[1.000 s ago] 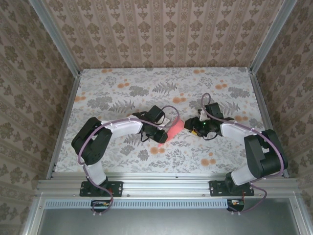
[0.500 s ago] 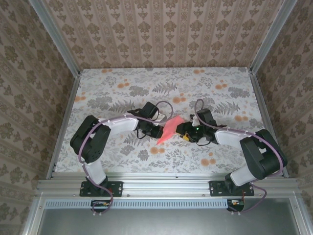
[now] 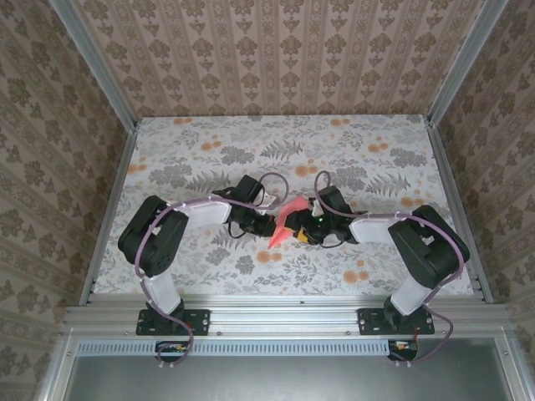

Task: Fold a paper plane with a square sheet of paper (pick it up from the middle)
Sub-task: Move a paper plane to the center of the table.

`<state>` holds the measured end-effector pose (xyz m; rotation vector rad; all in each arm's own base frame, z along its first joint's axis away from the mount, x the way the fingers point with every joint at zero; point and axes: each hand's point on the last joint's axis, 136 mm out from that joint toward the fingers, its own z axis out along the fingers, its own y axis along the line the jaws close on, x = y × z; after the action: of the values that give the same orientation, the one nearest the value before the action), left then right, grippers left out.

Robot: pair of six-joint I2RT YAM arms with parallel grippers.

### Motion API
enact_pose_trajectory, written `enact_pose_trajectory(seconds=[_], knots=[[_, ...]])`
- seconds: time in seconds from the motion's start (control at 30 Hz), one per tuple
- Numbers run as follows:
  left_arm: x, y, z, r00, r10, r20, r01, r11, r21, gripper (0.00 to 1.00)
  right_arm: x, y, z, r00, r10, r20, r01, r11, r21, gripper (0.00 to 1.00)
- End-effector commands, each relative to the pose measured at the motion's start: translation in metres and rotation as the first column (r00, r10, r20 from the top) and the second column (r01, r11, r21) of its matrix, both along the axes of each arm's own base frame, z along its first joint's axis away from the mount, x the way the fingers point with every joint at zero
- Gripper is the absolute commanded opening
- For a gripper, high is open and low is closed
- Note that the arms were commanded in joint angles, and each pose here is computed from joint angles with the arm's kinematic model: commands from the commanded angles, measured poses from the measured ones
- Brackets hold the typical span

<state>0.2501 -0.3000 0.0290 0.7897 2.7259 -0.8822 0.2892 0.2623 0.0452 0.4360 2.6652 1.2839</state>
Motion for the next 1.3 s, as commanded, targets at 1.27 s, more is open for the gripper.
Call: enact_pose_trajectory(seconds=[1.27], knots=[[-0.012,0.007,-0.018,0.998,0.011,-0.06,-0.013,1.0,-0.021,0.01,0.005,0.022,-0.005,1.0,0.023,-0.014,-0.024,0.999,-0.04,0.57]])
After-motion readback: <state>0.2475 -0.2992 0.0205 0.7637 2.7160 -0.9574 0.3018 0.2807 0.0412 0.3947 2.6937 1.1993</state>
